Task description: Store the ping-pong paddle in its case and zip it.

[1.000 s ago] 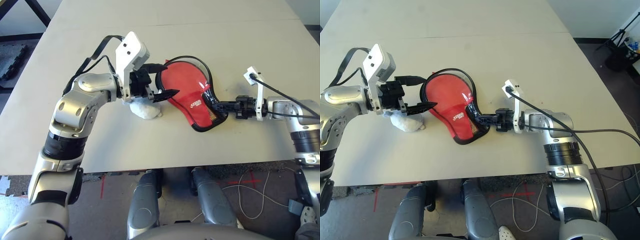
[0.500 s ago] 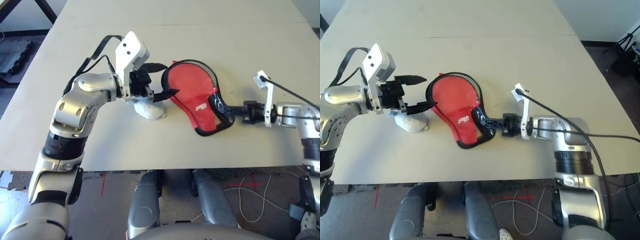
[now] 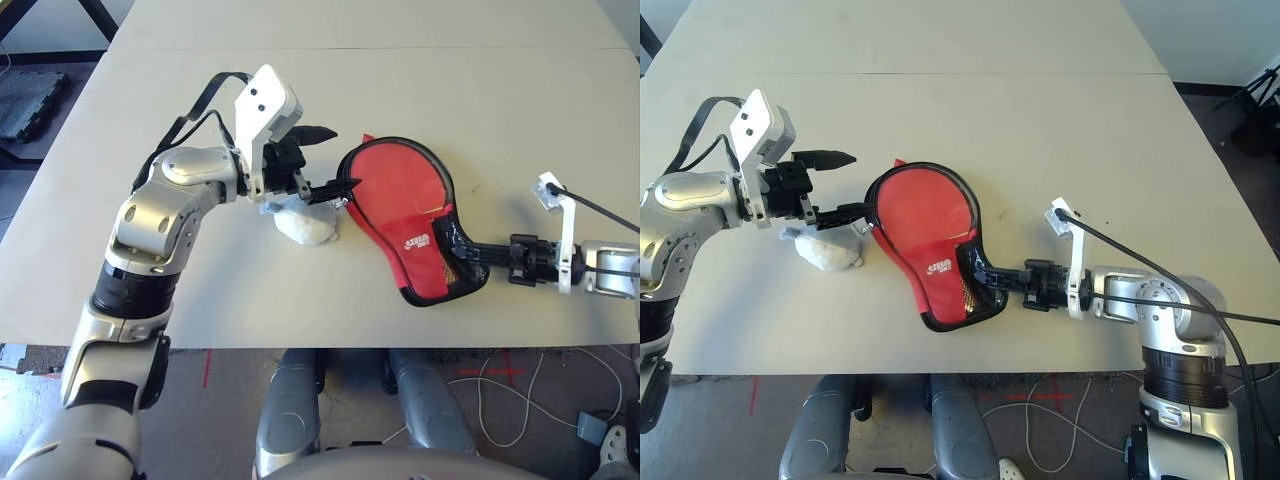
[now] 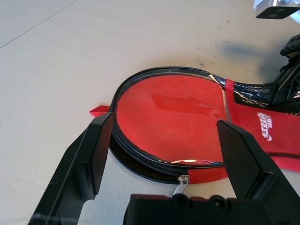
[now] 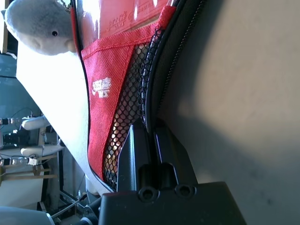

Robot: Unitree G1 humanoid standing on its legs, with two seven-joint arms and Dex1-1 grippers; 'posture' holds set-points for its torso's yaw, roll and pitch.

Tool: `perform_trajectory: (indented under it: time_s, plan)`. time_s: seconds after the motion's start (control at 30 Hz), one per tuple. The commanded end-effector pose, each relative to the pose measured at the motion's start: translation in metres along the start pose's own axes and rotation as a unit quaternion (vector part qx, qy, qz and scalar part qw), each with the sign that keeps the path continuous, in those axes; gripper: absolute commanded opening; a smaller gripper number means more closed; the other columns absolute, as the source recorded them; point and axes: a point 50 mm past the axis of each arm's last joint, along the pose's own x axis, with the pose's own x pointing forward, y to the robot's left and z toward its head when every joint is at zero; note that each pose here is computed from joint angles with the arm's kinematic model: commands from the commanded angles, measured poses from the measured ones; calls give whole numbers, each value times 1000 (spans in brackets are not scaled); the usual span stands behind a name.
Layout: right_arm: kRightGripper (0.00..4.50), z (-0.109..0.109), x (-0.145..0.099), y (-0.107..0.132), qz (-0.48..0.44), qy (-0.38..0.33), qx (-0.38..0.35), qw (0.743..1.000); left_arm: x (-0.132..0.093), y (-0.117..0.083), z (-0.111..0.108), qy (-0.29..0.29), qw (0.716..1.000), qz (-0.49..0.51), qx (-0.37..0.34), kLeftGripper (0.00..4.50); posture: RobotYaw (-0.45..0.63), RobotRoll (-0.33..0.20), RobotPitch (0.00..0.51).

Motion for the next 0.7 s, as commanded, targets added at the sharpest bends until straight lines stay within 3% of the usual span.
perform_trajectory:
  time_s: [0.03,0.37,0.7]
  plan:
    - [24,-20,-5,-5,-14,42,34,998,3,-1,-2,1,1000,-7,2,4500,-16,0,264]
    - [24,-15,-1,1,2,37,5,999,7,1,-1,-5,1000,-11,5,4500,-24,0,258]
    - [3074,28,-30,6,4,-10,-101,995,6,1,-2,-1,1000,-11,4,4500,-31,0,261]
